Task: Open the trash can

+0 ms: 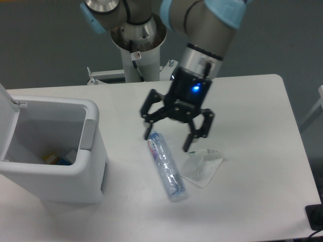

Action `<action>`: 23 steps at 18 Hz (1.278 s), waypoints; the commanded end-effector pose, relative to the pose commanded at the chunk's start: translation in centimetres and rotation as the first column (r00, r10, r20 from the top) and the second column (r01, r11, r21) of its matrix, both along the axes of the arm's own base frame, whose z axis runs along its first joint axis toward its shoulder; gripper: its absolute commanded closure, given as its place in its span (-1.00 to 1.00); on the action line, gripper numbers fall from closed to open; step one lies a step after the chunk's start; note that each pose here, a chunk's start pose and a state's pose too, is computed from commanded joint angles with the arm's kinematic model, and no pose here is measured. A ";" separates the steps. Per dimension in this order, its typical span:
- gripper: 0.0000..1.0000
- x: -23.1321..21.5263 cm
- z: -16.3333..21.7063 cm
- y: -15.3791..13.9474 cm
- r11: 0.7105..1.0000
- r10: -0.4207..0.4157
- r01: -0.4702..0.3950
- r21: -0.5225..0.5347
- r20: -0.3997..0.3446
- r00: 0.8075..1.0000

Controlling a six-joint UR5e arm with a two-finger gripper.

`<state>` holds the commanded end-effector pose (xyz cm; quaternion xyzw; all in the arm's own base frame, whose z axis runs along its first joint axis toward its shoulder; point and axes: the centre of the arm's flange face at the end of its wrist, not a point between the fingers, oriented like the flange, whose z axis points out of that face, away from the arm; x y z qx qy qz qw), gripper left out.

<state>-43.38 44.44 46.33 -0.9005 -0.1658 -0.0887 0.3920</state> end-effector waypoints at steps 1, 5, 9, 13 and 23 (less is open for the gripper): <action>-1.00 -1.7 -1.5 -0.6 1.000 -0.003 0.003 -0.012 -0.004 1.000; -1.00 -7.7 -5.8 -4.6 0.987 0.005 -0.022 -0.156 -0.113 0.994; -1.00 -11.8 -10.1 -6.5 0.917 -0.065 -0.026 -0.398 -0.215 0.975; -1.00 -12.8 -11.7 -6.7 0.888 -0.144 0.037 -0.458 -0.201 0.969; -1.00 -12.2 -13.2 -9.0 0.653 -0.465 0.250 -0.715 -0.117 0.878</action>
